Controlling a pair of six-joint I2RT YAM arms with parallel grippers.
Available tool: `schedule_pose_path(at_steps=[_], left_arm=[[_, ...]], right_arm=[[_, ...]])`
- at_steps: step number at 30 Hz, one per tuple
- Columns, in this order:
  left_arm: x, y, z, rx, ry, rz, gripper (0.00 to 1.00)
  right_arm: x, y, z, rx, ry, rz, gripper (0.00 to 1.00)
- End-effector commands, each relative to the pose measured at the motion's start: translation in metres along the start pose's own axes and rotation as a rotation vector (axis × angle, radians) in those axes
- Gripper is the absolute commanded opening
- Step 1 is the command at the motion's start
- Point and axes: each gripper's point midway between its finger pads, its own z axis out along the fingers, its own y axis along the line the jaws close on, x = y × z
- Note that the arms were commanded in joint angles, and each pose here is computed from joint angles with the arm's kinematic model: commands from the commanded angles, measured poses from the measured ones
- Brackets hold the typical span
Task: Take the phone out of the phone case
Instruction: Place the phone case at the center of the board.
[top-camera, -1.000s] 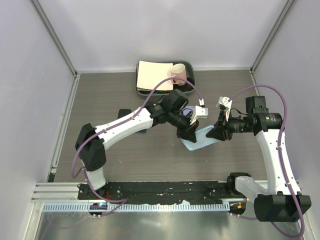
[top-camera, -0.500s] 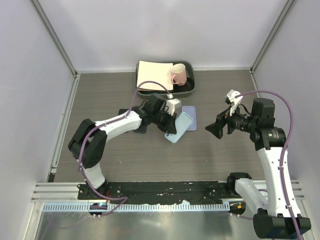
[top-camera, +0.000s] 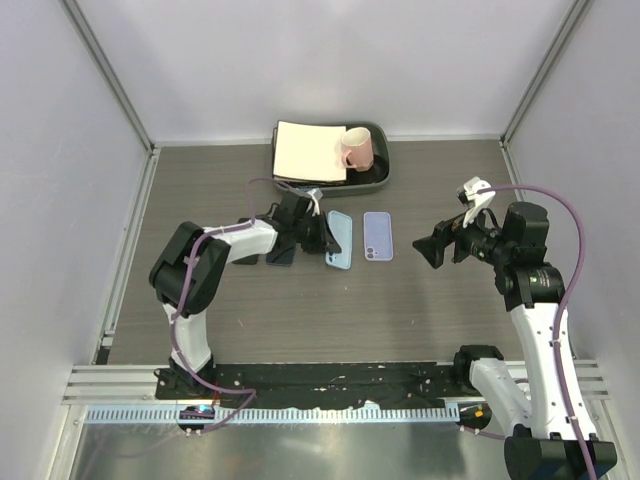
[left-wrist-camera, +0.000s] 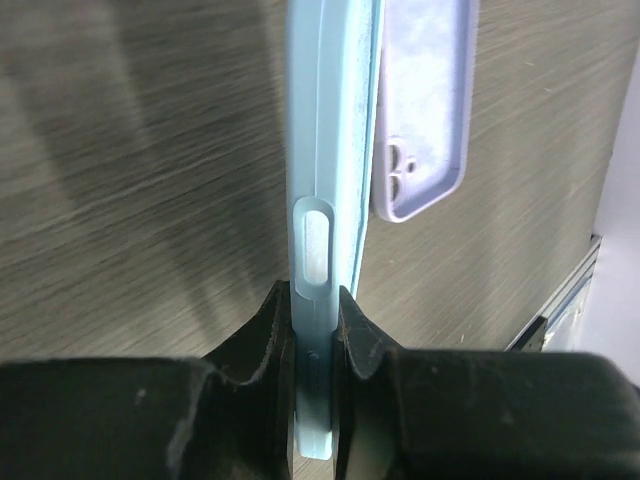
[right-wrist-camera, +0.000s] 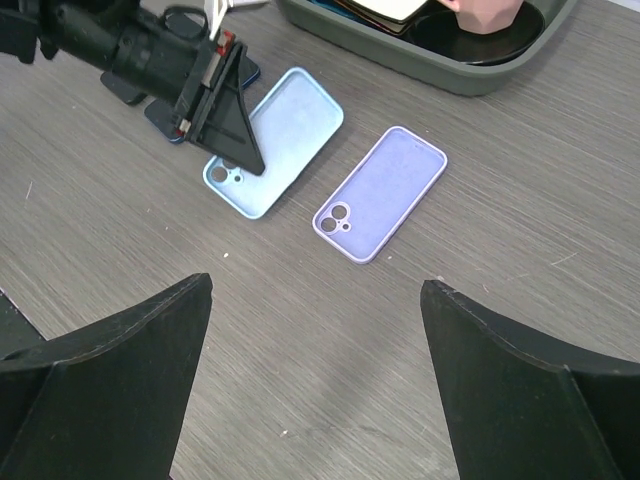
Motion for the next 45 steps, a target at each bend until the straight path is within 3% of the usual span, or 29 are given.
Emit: schedule_pose_path(at_steps=[1, 11, 19, 22, 23, 27, 32, 33, 45], left_arm=[[-0.004, 0.004, 0.014, -0.005, -0.035, -0.135, 0.0], [-0.008, 0.01, 0.051, 0.04, 0.062, -0.177, 0.0], [-0.022, 0.024, 0.05, 0.028, 0.013, -0.18, 0.02], [-0.026, 0.029, 0.046, 0.02, -0.008, -0.185, 0.08], [-0.028, 0.03, 0.044, 0.017, -0.012, -0.187, 0.13], [-0.029, 0.03, 0.04, 0.013, -0.03, -0.182, 0.57], [-0.031, 0.031, 0.031, -0.013, -0.043, -0.162, 0.85], [-0.032, 0.032, 0.029, -0.023, -0.049, -0.159, 0.99], [-0.042, 0.026, -0.027, -0.128, -0.118, -0.075, 1.0]], right_arm=[[-0.015, -0.008, 0.0, 0.037, -0.062, -0.019, 0.91], [-0.007, -0.007, 0.0, 0.036, -0.045, -0.012, 0.92], [-0.005, -0.005, 0.0, 0.026, -0.041, -0.007, 0.93], [-0.005, -0.005, 0.001, 0.023, -0.041, -0.007, 0.93], [-0.005, -0.005, 0.001, 0.021, -0.04, -0.006, 0.94], [-0.006, -0.004, 0.0, 0.018, -0.044, -0.008, 0.94], [-0.008, -0.002, -0.001, 0.017, -0.052, -0.01, 0.94], [-0.008, -0.002, -0.001, 0.017, -0.052, -0.01, 0.95], [-0.017, -0.009, -0.007, 0.071, -0.066, -0.015, 0.95]])
